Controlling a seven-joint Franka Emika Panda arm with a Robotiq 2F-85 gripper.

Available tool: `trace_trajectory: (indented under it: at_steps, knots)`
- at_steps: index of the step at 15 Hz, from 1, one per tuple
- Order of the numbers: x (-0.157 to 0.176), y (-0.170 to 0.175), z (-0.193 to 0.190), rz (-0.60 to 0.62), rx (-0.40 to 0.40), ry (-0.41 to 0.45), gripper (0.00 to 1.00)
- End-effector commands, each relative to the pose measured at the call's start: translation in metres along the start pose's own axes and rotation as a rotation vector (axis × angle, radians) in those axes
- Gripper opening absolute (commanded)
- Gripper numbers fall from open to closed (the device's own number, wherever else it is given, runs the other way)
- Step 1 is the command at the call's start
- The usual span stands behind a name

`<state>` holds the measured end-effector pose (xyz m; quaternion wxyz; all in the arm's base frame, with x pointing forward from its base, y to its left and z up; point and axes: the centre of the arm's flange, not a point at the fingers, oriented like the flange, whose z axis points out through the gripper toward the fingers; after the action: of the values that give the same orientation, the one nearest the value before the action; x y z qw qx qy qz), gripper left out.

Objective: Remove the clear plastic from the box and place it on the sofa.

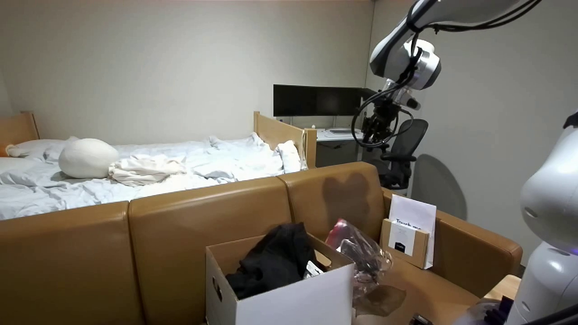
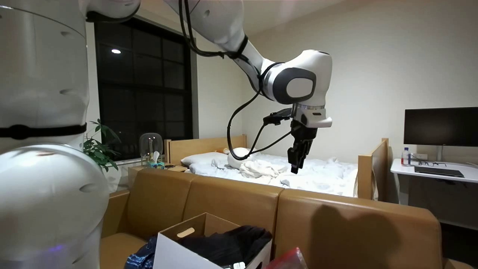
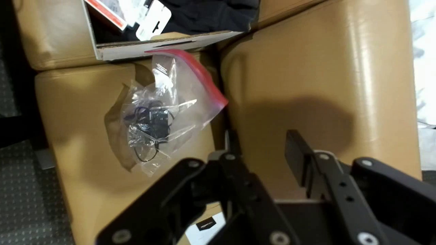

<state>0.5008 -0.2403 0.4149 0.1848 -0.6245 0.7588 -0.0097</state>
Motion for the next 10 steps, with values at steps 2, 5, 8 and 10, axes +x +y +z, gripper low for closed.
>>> trace_trajectory:
  at_steps: [2,5,8,10]
  knots:
    - [-0.002,-0.001,0.009,-0.070,0.094,-0.104,0.77]
    - [-0.037,-0.004,0.023,-0.206,0.044,-0.133,0.96]
    - [-0.084,0.009,0.044,-0.355,-0.008,-0.152,1.00]
    - [-0.117,0.028,0.064,-0.462,-0.037,-0.185,1.00]
